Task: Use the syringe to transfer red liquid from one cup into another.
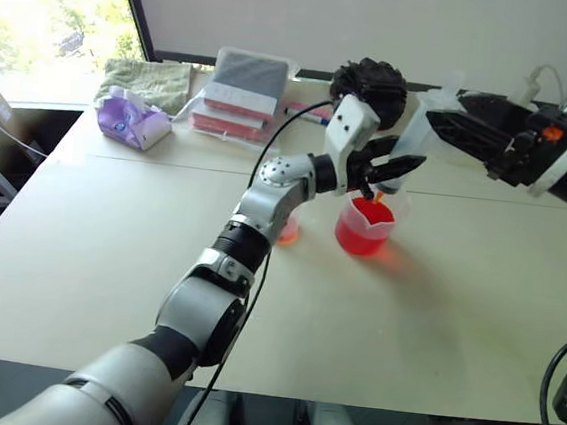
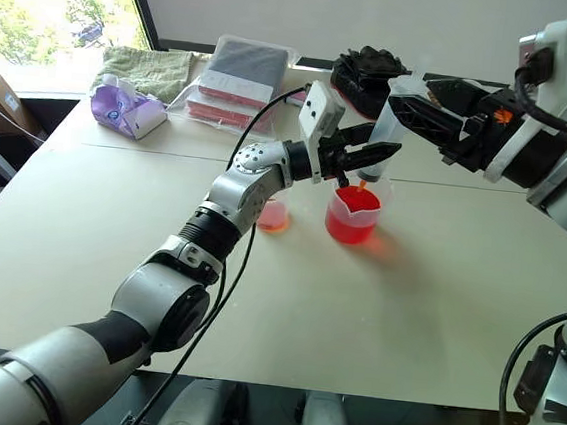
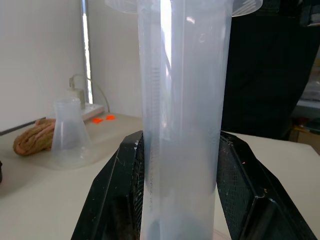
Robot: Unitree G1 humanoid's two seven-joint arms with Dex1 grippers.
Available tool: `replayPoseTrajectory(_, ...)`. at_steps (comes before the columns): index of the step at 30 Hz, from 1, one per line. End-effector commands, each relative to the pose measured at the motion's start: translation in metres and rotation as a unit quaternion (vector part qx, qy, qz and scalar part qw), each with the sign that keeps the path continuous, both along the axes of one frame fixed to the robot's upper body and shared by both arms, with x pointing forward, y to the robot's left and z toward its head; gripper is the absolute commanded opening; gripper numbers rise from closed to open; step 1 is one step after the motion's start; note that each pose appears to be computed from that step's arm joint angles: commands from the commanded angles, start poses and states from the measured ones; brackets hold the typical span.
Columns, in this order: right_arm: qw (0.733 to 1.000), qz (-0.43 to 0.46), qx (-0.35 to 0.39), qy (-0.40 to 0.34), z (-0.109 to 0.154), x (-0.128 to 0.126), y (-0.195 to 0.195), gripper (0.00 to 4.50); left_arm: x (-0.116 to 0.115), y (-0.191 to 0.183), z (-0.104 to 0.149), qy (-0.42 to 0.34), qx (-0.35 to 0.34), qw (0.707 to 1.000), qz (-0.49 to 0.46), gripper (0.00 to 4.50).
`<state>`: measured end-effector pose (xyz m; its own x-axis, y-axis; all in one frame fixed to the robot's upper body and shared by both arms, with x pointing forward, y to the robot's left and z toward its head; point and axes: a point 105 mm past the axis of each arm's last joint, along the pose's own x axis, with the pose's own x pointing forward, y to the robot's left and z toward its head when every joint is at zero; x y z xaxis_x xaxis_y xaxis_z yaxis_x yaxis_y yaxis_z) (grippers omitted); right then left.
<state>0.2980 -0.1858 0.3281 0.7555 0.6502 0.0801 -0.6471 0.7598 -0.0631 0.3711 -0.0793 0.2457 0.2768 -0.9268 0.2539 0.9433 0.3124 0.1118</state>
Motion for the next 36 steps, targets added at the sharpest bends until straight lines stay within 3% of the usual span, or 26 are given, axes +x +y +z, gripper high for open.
replayPoseTrajectory(1,1.000,-0.009,0.003,-0.024,0.013,-0.005,-0.008,3.58,-0.011,0.003,0.044,-0.027,-0.051,0.997,0.041,1.50)
replayPoseTrajectory(7,1.000,-0.009,0.002,-0.022,0.013,-0.004,-0.009,3.58,-0.011,0.008,0.045,-0.036,-0.053,0.990,0.129,1.50)
replayPoseTrajectory(14,1.000,-0.005,0.001,-0.016,0.010,-0.003,-0.008,3.58,-0.018,0.006,0.024,-0.026,-0.050,0.984,0.168,1.50)
replayPoseTrajectory(36,1.000,-0.006,-0.011,0.009,0.000,-0.005,-0.011,3.58,-0.039,-0.010,-0.024,-0.047,-0.059,0.979,0.191,1.50)
